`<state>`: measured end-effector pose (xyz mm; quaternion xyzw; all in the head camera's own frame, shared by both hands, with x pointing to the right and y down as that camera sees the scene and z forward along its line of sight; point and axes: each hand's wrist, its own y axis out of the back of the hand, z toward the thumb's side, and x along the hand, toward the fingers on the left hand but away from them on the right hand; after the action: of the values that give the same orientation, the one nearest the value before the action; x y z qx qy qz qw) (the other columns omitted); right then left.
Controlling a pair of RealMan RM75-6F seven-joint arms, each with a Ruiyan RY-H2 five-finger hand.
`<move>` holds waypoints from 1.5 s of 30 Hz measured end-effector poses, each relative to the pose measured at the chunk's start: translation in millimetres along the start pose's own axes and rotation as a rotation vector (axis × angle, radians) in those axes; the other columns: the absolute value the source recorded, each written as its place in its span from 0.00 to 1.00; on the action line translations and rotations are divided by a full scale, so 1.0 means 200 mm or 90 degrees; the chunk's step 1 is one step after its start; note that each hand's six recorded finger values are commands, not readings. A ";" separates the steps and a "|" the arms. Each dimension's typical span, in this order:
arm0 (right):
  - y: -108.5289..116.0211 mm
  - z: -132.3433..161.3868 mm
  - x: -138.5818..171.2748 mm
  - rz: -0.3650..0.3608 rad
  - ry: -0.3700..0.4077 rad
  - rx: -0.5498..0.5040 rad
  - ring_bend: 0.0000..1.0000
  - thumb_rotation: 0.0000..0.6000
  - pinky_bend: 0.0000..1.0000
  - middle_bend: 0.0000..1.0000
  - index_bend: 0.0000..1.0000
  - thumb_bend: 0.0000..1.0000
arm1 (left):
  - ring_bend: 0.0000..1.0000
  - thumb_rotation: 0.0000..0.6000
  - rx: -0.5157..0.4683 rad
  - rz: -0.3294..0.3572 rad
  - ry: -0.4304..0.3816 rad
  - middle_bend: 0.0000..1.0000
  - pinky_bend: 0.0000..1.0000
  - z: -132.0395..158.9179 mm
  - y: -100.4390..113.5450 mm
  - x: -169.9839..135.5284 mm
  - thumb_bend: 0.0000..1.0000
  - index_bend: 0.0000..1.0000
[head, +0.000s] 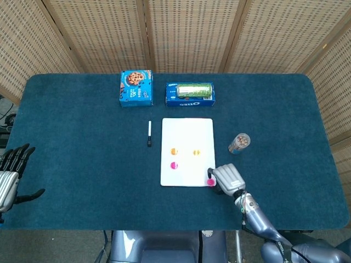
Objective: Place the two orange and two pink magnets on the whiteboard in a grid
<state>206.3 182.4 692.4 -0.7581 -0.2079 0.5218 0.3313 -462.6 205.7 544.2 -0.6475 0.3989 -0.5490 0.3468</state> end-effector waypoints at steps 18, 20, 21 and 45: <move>0.06 0.16 -0.33 0.013 -0.070 0.037 0.94 1.00 1.00 0.97 0.53 0.39 | 0.00 1.00 -0.012 0.000 0.008 0.00 0.00 -0.02 0.02 0.01 0.00 0.00; 0.06 0.15 -0.34 0.013 -0.078 0.040 0.94 1.00 1.00 0.97 0.53 0.39 | 0.00 1.00 -0.012 0.000 0.007 0.00 0.00 -0.02 0.02 0.01 0.00 0.00; 0.06 0.15 -0.34 0.013 -0.081 0.042 0.94 1.00 1.00 0.97 0.53 0.39 | 0.00 1.00 -0.011 0.000 0.007 0.00 0.00 -0.02 0.02 0.01 0.00 0.00; 0.04 0.15 -0.35 0.019 -0.093 0.050 0.94 1.00 1.00 0.97 0.46 0.36 | 0.00 1.00 -0.013 0.002 0.008 0.00 0.00 -0.02 0.02 0.01 0.00 0.00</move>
<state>151.6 139.8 725.6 -0.7073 -0.1993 0.5887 0.3369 -467.8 202.4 541.9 -0.6469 0.4075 -0.5484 0.3387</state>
